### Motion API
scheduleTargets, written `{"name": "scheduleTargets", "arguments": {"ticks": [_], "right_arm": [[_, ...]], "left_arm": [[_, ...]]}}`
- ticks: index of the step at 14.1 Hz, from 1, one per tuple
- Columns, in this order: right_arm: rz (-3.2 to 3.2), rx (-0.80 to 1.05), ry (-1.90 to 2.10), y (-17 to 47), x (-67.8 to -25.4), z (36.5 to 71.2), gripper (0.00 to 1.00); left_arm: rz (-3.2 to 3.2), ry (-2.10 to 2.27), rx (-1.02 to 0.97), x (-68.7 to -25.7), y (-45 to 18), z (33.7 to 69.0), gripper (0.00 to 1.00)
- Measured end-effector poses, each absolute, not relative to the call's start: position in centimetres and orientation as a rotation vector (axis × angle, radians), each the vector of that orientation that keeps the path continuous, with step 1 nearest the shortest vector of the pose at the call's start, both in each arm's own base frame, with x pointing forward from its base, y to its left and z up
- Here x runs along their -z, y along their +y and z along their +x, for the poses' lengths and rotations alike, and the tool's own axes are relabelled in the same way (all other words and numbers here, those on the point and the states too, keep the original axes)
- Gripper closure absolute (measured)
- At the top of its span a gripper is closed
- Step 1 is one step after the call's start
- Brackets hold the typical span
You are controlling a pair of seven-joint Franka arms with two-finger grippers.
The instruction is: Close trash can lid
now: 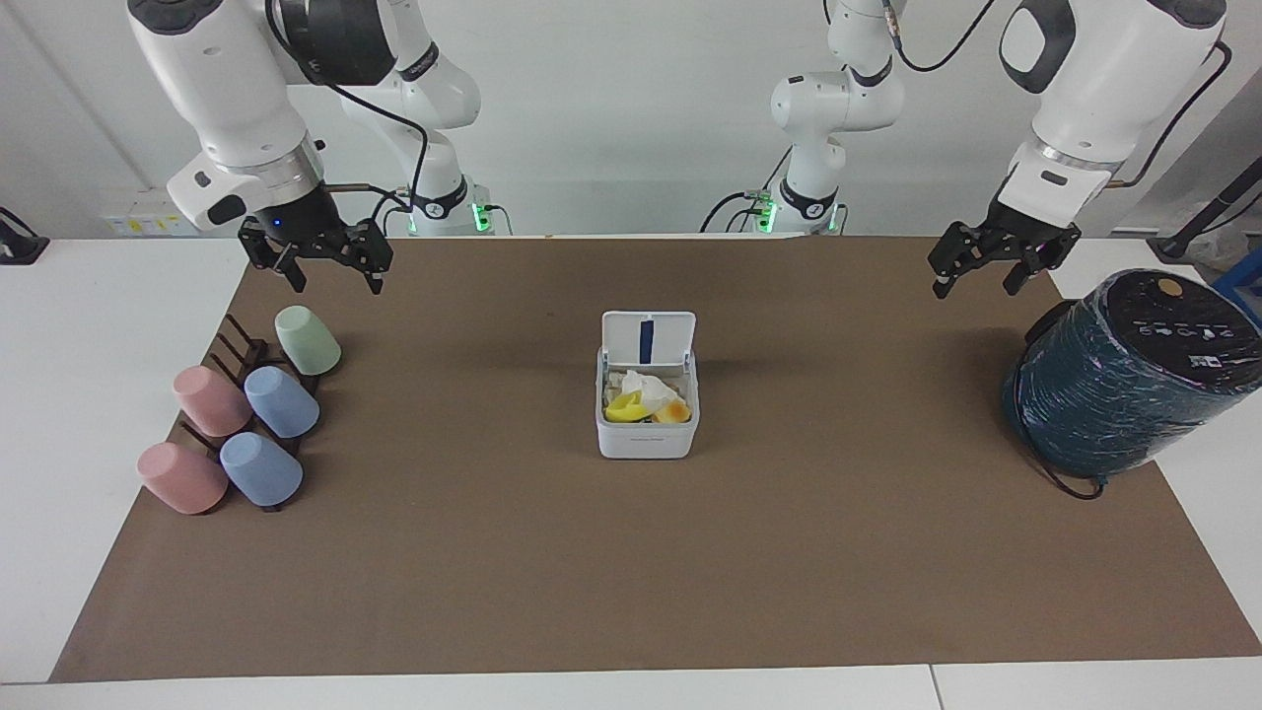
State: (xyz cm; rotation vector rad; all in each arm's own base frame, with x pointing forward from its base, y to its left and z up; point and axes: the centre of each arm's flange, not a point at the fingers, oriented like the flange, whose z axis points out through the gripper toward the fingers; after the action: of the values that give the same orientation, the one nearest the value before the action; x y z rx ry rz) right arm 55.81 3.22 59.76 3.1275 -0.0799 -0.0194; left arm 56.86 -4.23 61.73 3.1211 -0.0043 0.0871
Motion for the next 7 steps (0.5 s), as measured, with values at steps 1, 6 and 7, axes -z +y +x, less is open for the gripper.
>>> {"name": "scheduleTargets", "arguments": {"ticks": [1,6,7], "right_arm": [[3.128,0.019,-0.08,3.22,-59.76,55.81,0.0],[3.128,0.019,-0.08,3.22,-59.76,55.81,0.0],[3.128,0.019,-0.08,3.22,-59.76,55.81,0.0]], "left_arm": [[3.121,-0.005,-0.087,-61.73,-4.27,56.85,0.0],[3.121,-0.019,-0.079,-61.5,-4.77,56.84,0.0],[3.121,-0.025,-0.078,-61.47,-4.98,56.83,0.0]]}}
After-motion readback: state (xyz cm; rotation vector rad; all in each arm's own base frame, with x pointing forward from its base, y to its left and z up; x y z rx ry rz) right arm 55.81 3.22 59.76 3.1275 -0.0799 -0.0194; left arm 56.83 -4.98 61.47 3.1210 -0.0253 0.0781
